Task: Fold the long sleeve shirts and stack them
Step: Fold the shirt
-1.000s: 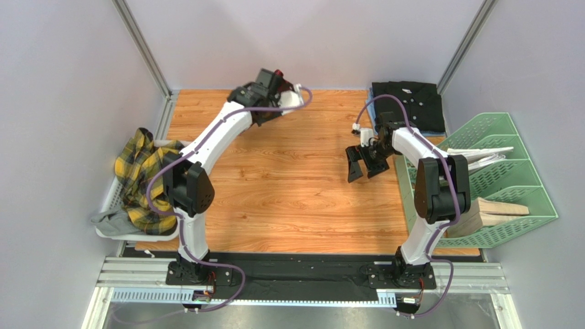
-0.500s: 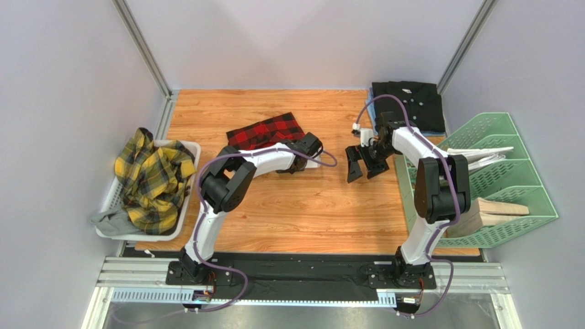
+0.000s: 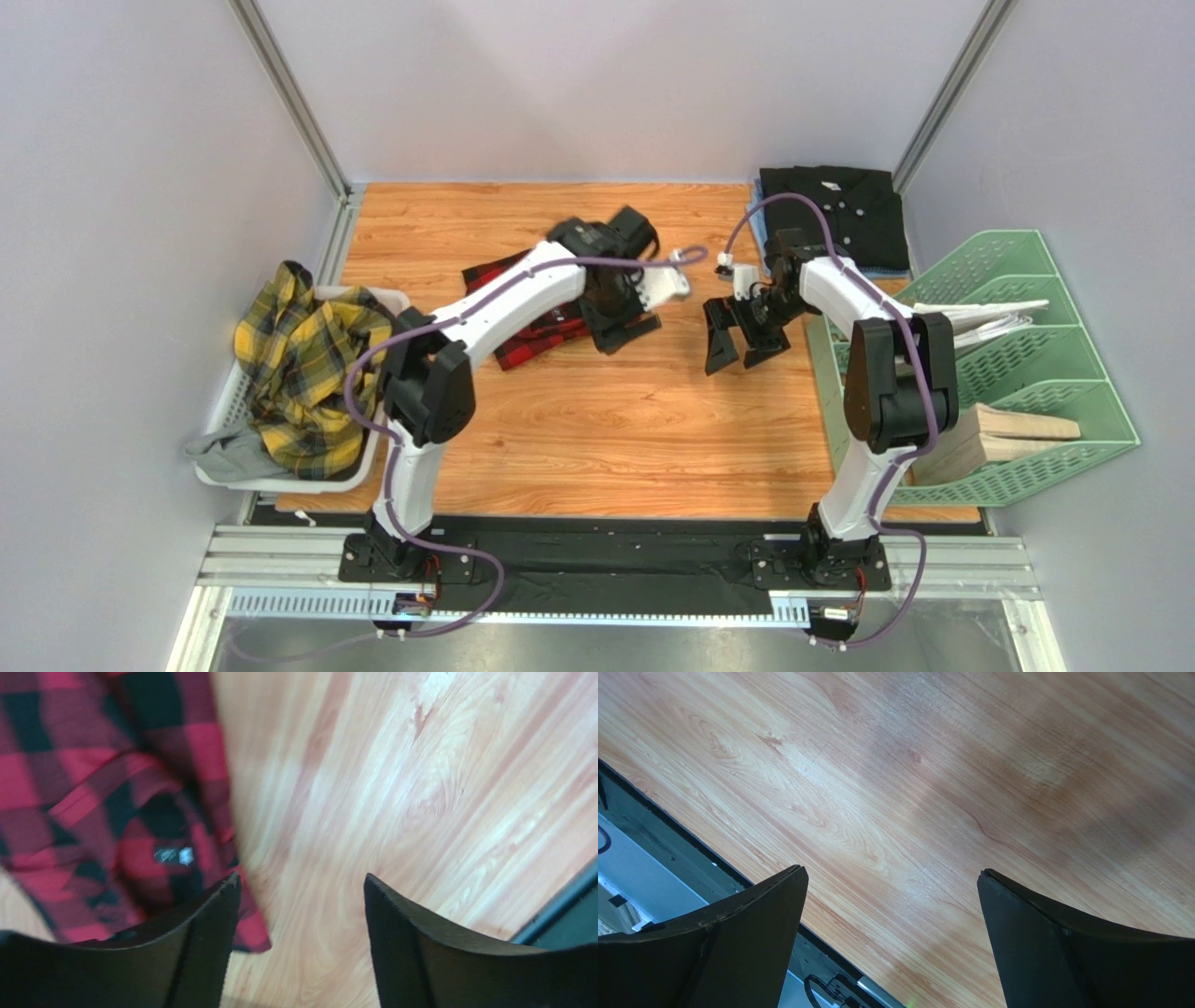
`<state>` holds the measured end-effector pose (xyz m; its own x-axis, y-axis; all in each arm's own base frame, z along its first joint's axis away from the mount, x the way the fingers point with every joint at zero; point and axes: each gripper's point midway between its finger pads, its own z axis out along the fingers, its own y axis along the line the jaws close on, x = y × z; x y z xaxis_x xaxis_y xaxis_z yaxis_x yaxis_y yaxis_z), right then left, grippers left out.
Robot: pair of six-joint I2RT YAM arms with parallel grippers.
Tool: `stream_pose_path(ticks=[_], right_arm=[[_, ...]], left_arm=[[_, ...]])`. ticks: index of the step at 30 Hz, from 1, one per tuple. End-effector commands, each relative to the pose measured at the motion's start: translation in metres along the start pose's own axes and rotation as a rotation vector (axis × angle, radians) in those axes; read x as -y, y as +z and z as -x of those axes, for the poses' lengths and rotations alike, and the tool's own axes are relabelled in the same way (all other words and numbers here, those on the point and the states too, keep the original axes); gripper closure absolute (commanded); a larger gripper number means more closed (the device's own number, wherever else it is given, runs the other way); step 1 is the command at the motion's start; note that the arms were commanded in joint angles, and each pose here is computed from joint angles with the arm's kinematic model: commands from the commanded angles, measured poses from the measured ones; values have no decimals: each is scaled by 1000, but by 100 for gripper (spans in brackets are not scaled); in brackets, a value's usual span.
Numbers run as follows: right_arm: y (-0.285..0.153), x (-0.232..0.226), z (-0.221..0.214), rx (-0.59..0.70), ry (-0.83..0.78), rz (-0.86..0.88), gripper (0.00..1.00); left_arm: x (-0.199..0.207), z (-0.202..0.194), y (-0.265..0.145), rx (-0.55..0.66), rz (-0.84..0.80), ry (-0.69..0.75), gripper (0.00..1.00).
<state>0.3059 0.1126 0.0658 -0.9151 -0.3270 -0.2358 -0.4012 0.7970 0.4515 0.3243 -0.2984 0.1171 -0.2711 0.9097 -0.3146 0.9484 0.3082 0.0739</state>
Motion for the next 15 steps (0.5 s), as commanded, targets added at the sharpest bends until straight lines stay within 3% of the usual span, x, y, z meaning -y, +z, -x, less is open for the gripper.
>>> stream_pose_path(ticks=[1,4,8,9,13,15], right_arm=[[-9,-11,9,46,-29,39,0],[-9,-14,7,48,-18,54,0],[-9,-23,10,62,11,100,1],[-9,-24,11,66,15,102,2],[-11,-28,10,73,24,112,3],[-10,-28,6,68,31,113,3]], left_arm=[[-59,-38,-64,64,-18,-123,37],[-113,-78,-60,-11,75,-121,51],[-150,-117,-38,-77,98,-120,65],[-155,-132,-24,-114,77,-122,67],[-155,-162,11,-185,18,-141,90],[-136,-171,32,-211,-44,-148,94]])
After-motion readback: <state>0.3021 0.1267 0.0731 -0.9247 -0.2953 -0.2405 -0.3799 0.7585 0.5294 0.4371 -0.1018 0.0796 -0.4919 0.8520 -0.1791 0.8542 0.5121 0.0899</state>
